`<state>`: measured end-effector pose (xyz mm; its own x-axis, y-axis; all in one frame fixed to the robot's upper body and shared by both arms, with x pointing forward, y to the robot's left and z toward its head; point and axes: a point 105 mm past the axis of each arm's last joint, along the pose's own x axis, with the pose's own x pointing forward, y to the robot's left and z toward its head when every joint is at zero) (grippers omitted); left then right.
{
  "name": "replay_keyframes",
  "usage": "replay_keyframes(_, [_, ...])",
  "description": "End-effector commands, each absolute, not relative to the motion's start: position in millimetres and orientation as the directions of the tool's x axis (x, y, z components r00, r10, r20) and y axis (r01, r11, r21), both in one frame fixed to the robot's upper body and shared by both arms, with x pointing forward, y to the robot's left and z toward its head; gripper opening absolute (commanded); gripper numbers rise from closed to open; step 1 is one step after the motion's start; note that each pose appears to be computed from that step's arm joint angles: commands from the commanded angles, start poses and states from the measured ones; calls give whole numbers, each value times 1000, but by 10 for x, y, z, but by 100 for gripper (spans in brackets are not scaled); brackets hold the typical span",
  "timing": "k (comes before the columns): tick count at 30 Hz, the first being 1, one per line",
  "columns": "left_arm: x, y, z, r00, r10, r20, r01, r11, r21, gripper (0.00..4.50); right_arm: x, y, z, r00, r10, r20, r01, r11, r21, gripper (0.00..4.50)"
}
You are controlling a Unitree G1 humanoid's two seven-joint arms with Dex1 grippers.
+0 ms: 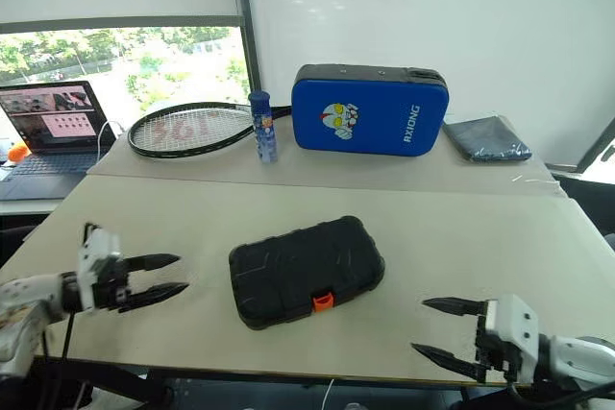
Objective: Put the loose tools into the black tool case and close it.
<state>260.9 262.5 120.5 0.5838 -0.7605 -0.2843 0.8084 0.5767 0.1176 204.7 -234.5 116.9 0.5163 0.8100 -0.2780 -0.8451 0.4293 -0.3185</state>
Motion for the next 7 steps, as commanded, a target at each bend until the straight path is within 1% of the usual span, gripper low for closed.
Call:
replay_keyframes(1, [2467,2759,1303,637,-723,-268,769,575,279,420,2053,-2510,1295,562,786,-259,-801,438,-407,447])
replay_keyframes(5, [2422,2813,1230,674,-681,-286,738,599,312,420,2062,-2635,1247,578,765,-284,-788,432,-440,447])
replay_keyframes(7, [2395,2760,1189,644,-703,-303,764,571,299,420,2099,-2651,1232,592,758,-275,-775,440,-455,447])
